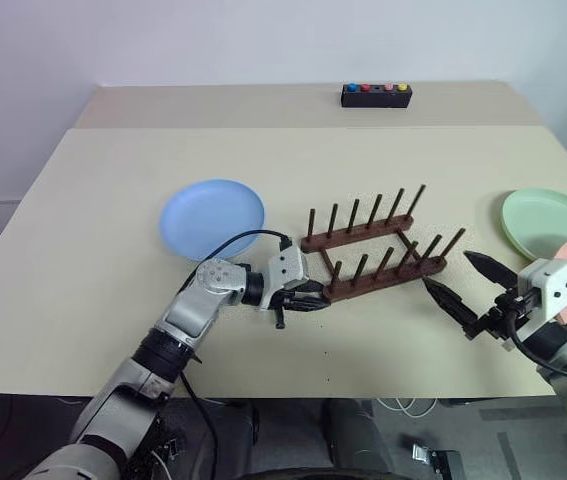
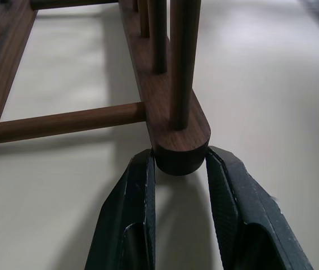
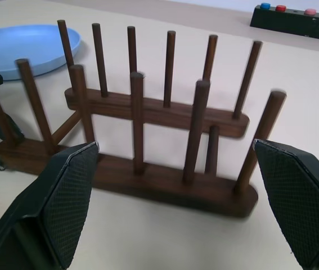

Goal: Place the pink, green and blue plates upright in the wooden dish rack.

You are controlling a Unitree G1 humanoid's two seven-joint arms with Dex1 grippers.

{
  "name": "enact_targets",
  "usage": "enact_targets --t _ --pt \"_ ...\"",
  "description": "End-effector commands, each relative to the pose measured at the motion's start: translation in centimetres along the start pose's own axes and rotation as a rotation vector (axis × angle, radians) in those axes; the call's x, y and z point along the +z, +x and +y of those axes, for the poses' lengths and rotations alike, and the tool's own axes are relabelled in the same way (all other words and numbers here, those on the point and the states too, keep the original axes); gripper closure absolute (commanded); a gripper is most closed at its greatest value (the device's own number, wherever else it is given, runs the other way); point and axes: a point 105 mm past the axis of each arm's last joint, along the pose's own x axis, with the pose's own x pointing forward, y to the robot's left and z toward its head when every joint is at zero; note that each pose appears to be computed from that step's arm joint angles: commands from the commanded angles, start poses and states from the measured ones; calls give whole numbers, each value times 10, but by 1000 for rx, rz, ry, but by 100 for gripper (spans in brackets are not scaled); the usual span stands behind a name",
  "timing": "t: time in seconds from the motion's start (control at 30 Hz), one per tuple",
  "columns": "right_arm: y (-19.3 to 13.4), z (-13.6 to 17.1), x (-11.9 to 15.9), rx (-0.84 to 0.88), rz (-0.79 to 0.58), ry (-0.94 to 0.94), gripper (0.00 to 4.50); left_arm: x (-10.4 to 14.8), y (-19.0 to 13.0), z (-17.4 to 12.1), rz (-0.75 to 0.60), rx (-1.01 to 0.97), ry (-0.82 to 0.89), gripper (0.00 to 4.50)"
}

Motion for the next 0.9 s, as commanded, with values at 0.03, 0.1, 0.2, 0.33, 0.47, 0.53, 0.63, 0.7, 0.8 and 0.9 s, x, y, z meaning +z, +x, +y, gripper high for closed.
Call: enact_targets --t 0.03,0.1,0.2,0.33,0.47,0.53,0.63,0.7,0.8,0.9 --pt "-2 0 8 3 -23 -21 0 13 4 9 -24 -6 77 379" --pt "-4 0 7 2 -16 -19 0 14 7 12 -20 -11 107 379" --pt "-10 -3 5 -6 -1 -19 0 12 12 18 2 -16 148 379" --pt "-18 -7 4 -17 19 -29 0 13 15 25 13 -42 176 379" --pt "-18 -8 5 -16 18 -32 0 11 14 30 34 -73 205 379" --pt "-18 -7 5 -14 18 -32 0 11 15 31 34 -87 217 379" --pt "-17 -5 5 -7 17 -29 0 11 16 32 42 -106 239 379" --pt "-17 -4 5 -6 17 -29 0 9 17 33 49 -109 242 379" --pt "-17 -4 4 -4 18 -28 0 8 18 34 51 -119 244 379" --pt "-17 -4 4 -3 19 -27 0 11 18 35 38 -124 236 379"
